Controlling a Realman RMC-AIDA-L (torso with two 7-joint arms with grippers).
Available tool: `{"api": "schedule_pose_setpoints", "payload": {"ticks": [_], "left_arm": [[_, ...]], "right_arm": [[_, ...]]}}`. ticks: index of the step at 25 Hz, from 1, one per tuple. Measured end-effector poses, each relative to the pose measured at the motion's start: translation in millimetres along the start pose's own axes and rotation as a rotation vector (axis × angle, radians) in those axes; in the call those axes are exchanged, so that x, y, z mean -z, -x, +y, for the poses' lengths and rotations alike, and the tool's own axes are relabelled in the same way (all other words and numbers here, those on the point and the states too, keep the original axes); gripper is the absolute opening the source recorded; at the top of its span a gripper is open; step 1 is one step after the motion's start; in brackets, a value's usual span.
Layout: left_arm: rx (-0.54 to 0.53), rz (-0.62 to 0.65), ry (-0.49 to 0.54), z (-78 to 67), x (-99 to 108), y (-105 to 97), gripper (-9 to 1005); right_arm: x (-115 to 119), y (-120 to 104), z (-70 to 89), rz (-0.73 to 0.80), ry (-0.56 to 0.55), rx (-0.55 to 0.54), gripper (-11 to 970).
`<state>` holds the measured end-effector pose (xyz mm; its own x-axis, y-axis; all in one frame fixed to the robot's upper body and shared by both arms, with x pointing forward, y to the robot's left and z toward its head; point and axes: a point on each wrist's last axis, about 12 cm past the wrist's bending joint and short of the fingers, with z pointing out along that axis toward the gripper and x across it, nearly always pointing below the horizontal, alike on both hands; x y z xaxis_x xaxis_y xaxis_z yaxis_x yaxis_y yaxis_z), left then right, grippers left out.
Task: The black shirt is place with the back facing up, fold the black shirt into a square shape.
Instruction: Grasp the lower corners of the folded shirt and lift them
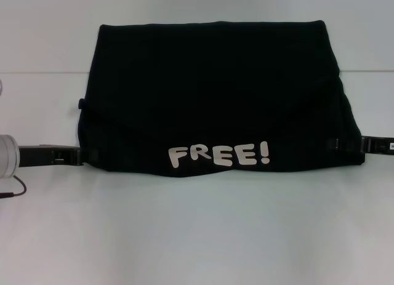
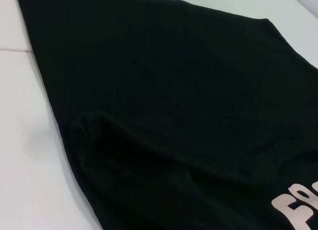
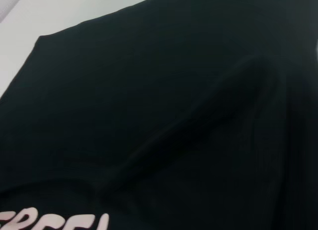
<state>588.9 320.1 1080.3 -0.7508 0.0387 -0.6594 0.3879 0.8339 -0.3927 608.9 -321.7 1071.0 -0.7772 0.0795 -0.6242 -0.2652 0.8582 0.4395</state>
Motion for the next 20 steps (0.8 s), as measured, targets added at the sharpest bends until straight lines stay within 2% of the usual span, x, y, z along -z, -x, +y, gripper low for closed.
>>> {"api": "schedule_pose_setpoints", "payload": {"ticks": [7,12,20], "left_arm": [[-0.001,0.0,0.002,0.4,0.3,0.2,35],[-0.001,0.0,0.002,0.6,0.5,0.2,35],[0.009,0.002,-0.006,-0.3,0.9,-0.3,34]], "right_arm": [[-2.6,-0.9,4.4,0.006,0.019,0.018,603],[-3.7,-0.9,6.0,0.013,0.022,0.031,347],[5.3,-5.8,-1.4,0.005,0.032,0.026,196]]}}
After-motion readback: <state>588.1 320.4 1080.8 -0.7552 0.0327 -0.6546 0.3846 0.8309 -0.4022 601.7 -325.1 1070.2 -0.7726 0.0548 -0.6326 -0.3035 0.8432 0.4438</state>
